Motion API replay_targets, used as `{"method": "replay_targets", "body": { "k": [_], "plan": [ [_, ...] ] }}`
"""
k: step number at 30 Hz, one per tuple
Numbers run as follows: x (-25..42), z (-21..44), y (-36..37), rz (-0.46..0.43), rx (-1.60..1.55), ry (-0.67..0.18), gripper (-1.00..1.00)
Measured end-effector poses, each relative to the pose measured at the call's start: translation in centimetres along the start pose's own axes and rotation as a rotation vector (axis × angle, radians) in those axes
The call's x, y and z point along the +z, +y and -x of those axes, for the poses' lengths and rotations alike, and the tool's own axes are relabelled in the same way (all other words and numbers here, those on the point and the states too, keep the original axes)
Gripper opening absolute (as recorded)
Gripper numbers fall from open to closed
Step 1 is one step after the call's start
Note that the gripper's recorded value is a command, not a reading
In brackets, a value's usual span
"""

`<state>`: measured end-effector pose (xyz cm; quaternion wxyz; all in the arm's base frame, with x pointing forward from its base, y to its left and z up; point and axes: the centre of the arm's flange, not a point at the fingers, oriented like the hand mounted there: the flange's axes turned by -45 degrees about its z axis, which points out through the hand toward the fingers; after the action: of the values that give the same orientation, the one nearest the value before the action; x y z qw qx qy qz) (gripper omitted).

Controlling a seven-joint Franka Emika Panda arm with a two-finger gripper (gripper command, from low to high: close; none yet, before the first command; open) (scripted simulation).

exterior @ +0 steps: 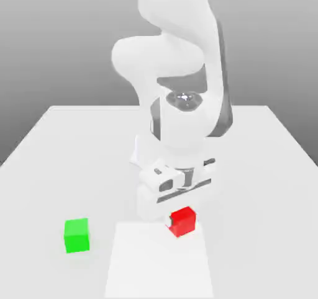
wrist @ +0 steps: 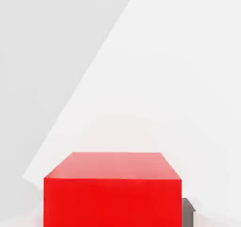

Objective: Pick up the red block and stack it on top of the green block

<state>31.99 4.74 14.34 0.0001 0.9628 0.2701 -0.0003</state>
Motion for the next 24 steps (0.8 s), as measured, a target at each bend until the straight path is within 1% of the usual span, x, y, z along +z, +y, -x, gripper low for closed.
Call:
{"method": "replay_targets", "body": {
  "k": [10, 17, 24],
  "plan": [
    [-6.4, 0.0, 0.5, -0.001, 0.012, 0.001, -1.0],
    [-7.9, 0.7, 6.3, -0.01, 0.165, 0.012, -1.0],
    [-9.0, 3.0, 12.8, -0.011, 0.332, 0.014, -1.0]
  ]
}}
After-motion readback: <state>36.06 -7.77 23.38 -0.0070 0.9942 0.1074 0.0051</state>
